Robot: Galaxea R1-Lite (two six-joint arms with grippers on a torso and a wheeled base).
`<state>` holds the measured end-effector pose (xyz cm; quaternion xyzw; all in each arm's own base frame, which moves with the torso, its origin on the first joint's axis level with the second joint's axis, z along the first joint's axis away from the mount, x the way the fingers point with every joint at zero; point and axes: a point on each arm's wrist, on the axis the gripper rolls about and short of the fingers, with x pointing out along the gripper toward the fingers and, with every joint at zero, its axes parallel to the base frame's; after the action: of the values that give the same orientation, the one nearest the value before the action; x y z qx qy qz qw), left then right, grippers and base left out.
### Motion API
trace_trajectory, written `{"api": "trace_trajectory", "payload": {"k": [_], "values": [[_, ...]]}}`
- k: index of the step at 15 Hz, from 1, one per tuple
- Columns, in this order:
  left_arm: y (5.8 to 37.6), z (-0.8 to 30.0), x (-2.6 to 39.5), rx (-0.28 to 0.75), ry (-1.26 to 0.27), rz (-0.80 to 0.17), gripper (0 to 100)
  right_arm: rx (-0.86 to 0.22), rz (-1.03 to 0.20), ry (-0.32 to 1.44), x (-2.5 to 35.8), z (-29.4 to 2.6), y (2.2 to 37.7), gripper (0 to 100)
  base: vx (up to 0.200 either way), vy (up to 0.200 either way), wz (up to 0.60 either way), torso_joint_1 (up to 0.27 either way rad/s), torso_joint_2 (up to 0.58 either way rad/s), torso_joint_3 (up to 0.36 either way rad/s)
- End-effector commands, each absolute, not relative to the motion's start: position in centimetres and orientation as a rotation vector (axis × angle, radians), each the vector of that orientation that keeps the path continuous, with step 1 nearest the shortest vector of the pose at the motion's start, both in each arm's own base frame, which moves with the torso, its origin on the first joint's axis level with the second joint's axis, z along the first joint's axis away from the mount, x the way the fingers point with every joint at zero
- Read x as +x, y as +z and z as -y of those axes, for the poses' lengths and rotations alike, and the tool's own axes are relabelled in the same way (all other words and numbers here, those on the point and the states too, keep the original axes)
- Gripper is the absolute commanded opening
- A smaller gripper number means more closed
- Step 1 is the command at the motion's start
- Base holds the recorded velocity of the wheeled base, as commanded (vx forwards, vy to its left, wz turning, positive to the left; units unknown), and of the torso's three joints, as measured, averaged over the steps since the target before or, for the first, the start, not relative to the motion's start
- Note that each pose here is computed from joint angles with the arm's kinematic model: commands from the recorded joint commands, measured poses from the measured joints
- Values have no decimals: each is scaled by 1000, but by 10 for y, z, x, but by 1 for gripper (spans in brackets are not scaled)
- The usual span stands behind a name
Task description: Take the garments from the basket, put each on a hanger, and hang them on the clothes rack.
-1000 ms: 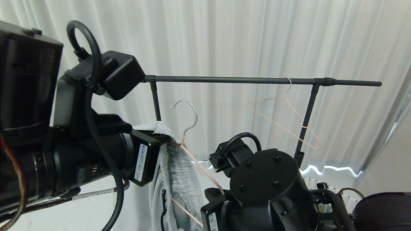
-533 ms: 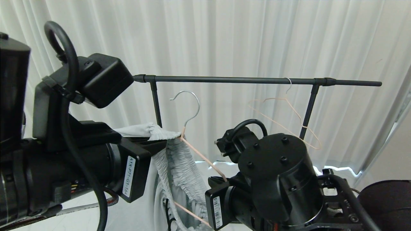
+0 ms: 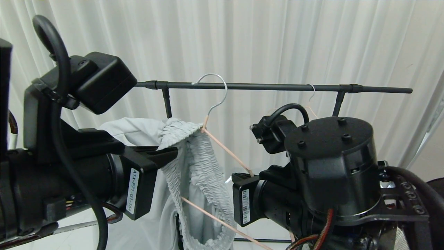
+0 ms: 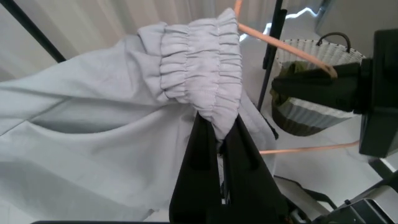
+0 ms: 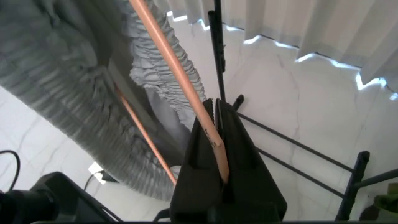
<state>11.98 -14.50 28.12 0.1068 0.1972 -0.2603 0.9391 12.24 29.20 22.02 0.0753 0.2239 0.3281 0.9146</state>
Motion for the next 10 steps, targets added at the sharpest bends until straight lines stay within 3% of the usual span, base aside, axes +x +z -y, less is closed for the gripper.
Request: {"api": "trace_trajectory", "payload": {"k": [1, 4, 5, 10], "values": [[280, 145, 120, 230, -534, -404, 0, 169, -449, 673, 124, -290, 225, 0, 0, 0, 0, 0, 0, 0], [279, 147, 120, 241, -537, -407, 0, 198, -424, 684, 125, -292, 231, 0, 0, 0, 0, 0, 0, 0], [279, 147, 120, 242, -539, -407, 100, 200, -416, 687, 125, -292, 232, 0, 0, 0, 0, 0, 0, 0], [280, 146, 120, 239, -539, -403, 100, 207, -397, 680, 129, -291, 236, 0, 0, 0, 0, 0, 0, 0]]}}
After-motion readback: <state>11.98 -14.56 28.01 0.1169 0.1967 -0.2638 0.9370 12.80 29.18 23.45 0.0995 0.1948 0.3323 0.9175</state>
